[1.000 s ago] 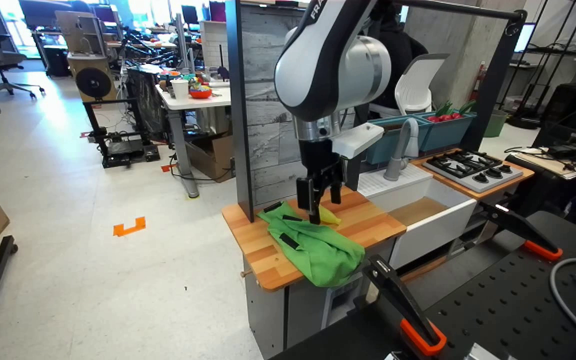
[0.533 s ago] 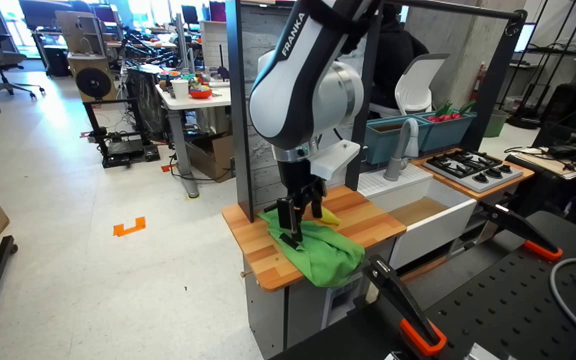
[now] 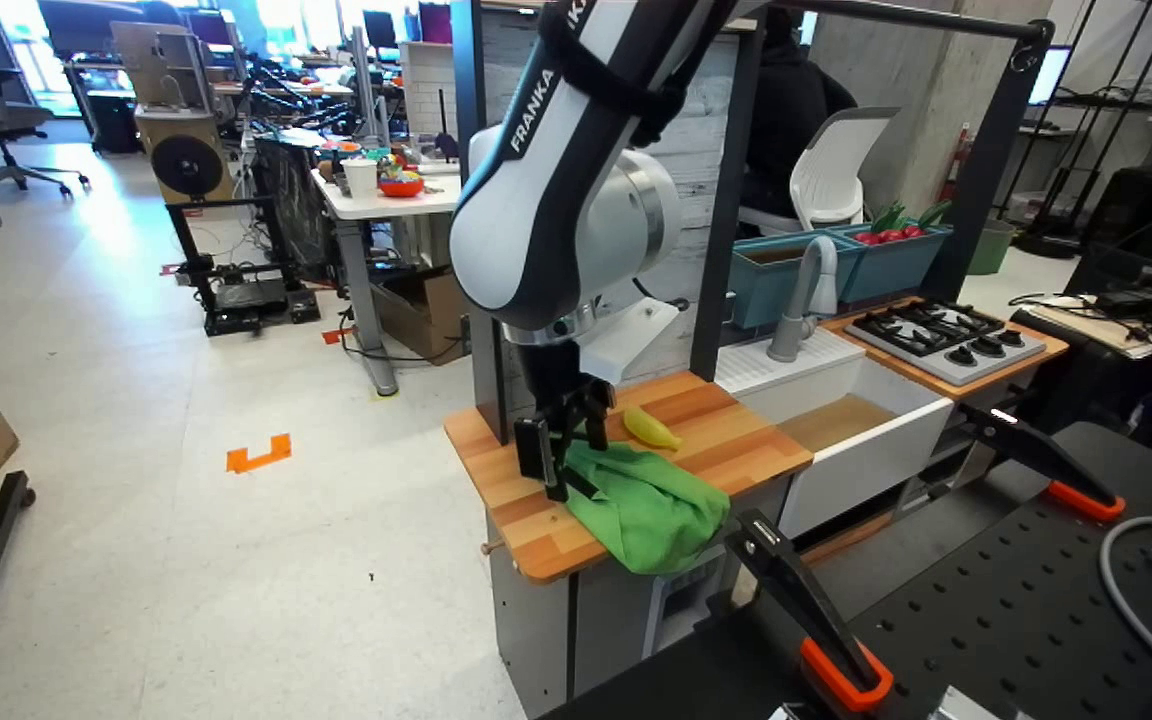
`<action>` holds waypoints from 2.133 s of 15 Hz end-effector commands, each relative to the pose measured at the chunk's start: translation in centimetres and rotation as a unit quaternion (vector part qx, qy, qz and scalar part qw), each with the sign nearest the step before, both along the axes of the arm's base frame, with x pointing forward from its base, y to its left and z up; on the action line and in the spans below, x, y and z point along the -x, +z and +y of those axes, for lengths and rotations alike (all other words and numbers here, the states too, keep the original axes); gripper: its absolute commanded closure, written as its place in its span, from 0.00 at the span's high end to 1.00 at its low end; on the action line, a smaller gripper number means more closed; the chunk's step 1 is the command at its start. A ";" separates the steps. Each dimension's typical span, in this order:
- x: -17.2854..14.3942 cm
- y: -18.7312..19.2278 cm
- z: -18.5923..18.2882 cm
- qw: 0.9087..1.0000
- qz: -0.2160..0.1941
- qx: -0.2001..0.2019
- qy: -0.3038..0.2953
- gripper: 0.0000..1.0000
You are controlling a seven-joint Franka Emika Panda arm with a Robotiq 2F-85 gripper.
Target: Fold the green towel from left to right
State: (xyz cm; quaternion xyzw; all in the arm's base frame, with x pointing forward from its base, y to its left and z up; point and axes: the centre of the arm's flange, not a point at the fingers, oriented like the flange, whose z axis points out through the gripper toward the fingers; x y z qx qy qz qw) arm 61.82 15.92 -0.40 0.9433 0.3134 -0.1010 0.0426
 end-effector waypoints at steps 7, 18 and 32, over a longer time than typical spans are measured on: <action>-2.1 -2.2 1.3 1.000 0.010 0.010 0.017 0.61; -2.3 -2.1 0.9 1.000 0.020 0.017 0.010 0.00; -2.8 8.5 -3.1 0.999 -0.020 -0.007 -0.024 0.01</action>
